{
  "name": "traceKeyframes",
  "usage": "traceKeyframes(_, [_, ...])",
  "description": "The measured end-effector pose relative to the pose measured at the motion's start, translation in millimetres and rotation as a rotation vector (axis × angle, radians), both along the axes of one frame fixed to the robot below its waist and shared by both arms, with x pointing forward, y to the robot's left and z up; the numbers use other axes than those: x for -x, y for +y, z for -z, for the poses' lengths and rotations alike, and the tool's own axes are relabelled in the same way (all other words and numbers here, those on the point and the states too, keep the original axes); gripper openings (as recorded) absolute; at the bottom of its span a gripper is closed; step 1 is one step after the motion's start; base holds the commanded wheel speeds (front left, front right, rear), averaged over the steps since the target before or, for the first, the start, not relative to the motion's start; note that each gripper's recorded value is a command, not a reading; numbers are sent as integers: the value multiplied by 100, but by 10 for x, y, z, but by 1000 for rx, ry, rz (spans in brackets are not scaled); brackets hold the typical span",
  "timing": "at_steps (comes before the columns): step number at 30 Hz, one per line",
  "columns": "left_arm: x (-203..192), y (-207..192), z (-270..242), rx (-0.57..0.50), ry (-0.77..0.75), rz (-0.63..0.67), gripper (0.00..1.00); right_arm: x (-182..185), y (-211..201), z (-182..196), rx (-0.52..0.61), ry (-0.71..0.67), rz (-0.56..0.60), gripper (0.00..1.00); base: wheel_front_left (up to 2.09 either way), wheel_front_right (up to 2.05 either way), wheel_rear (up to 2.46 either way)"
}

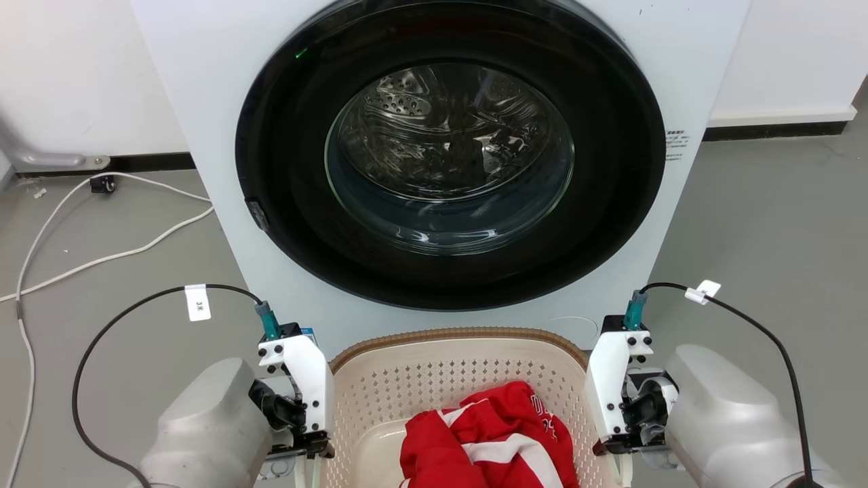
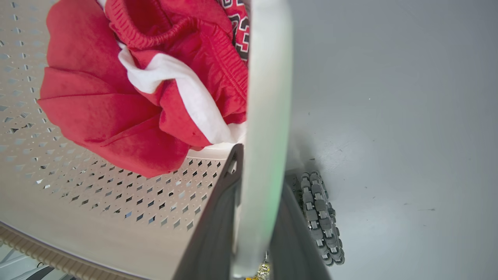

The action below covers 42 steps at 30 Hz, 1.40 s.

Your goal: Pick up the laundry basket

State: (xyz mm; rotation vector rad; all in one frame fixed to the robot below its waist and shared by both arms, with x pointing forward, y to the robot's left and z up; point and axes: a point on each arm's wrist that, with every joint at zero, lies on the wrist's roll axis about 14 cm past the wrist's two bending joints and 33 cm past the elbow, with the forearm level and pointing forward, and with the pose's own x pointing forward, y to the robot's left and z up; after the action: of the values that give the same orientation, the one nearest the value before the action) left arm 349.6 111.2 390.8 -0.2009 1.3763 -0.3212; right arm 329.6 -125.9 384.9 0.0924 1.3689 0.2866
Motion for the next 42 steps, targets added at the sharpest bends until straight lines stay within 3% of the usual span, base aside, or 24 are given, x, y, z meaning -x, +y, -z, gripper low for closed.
traceKeyframes(42, [77, -45, 55, 19, 16, -12, 0, 19, -27, 70, 6, -20, 13, 0, 0, 0, 0])
